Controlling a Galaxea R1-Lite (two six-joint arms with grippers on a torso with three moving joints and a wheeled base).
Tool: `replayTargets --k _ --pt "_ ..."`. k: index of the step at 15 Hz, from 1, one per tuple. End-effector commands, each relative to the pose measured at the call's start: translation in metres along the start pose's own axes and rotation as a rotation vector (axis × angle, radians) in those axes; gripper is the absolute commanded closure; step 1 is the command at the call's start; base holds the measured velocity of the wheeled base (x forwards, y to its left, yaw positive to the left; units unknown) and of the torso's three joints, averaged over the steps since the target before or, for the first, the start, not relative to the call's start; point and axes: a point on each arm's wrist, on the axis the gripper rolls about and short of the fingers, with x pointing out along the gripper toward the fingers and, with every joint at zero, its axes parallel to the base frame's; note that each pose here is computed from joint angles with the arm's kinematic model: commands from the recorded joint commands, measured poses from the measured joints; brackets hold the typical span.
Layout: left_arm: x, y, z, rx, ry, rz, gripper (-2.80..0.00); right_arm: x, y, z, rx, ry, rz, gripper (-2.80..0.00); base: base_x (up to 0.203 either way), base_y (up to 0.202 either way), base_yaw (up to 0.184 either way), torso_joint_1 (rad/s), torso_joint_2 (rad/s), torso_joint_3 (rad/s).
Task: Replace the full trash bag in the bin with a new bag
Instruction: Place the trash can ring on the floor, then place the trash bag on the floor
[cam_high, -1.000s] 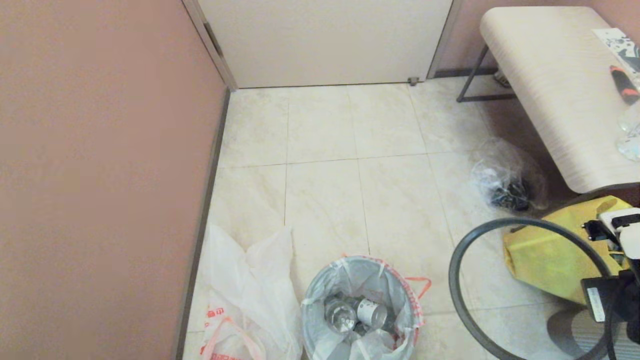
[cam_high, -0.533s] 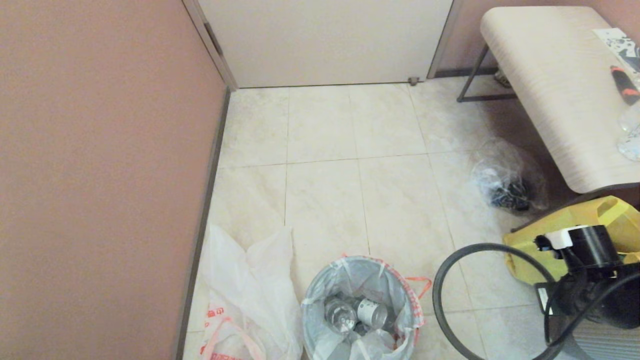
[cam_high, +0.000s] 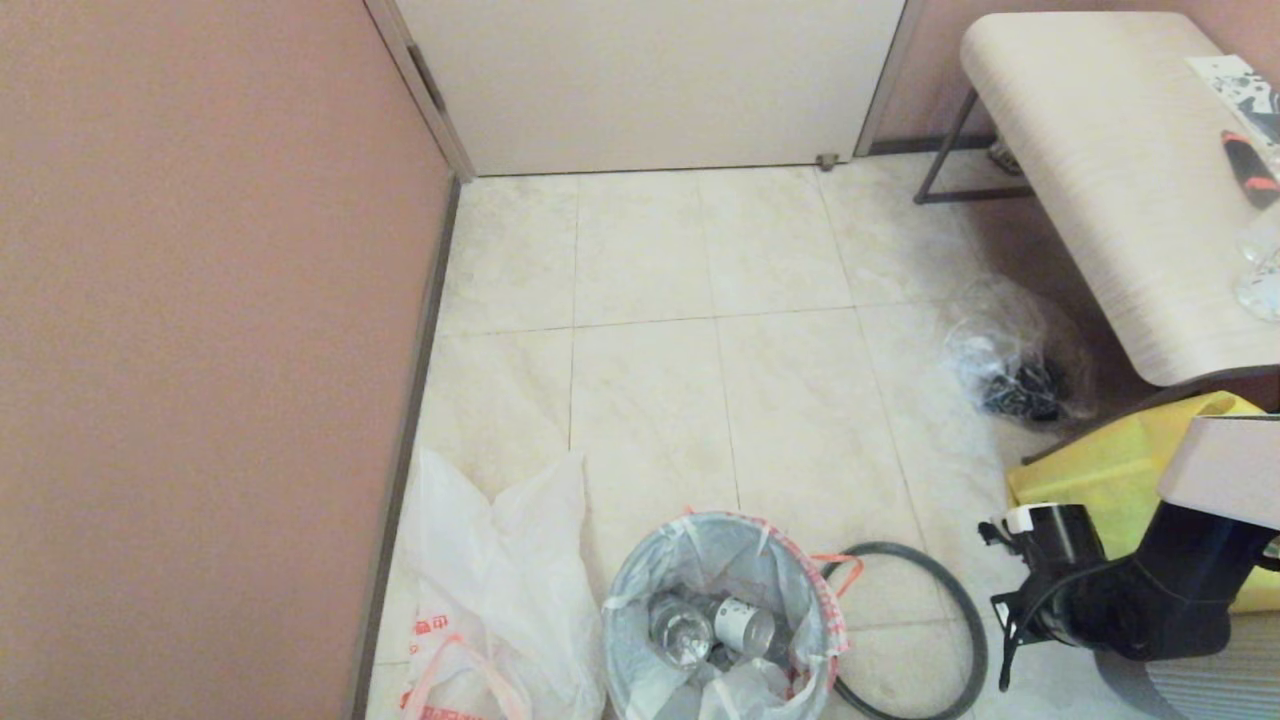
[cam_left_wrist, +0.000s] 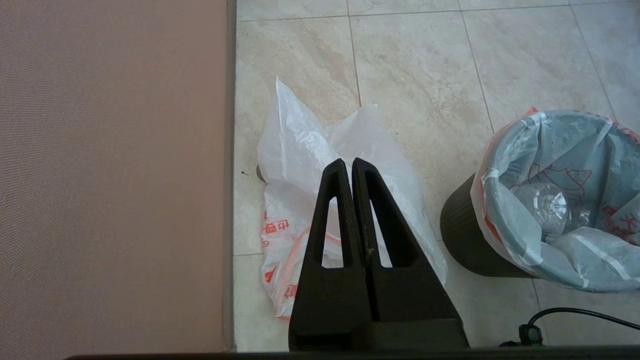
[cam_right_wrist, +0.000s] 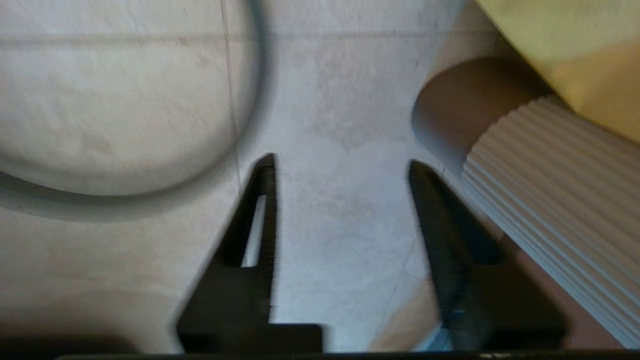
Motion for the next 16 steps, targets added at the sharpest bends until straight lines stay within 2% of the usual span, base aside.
replayTargets --k 1,3,4,5,7,12,14,16 --pt "0.0 0.0 0.0 0.0 0.0 0.002 0.0 -0.006 -0.005 -0.001 0.004 -0.006 -0.005 -2.8 0.0 0.0 0.0 0.0 0.0 0.0" --pt "0.0 0.0 0.0 -0.001 0.0 0.001 0.0 -0.035 -0.013 0.006 0.013 -0.07 0.01 -2.8 0.0 0.0 0.0 0.0 0.0 0.0" --pt "0.0 0.0 0.0 0.0 0.0 0.0 0.0 -0.052 -0.012 0.006 0.002 -0.099 0.028 -1.52 0.0 0.0 0.0 0.0 0.0 0.0" --pt "0.0 0.0 0.0 0.0 0.0 0.0 0.0 -0.068 -0.006 0.001 -0.026 -0.113 0.053 0.0 0.0 0.0 0.0 0.0 0.0 0.0" --pt "0.0 0.0 0.0 0.0 0.0 0.001 0.0 -0.091 0.009 -0.006 -0.066 -0.14 0.077 0.0 0.0 0.0 0.0 0.0 0.0 0.0" --pt "0.0 0.0 0.0 0.0 0.0 0.0 0.0 -0.135 0.009 -0.008 -0.065 -0.25 0.072 0.0 0.0 0.0 0.0 0.0 0.0 0.0" --pt "0.0 0.0 0.0 0.0 0.0 0.001 0.0 -0.144 0.015 -0.008 -0.036 -0.277 0.096 0.0 0.0 0.0 0.0 0.0 0.0 0.0" --pt "0.0 0.0 0.0 0.0 0.0 0.002 0.0 -0.163 0.018 -0.006 -0.007 -0.342 0.084 0.0 0.0 0.0 0.0 0.0 0.0 0.0"
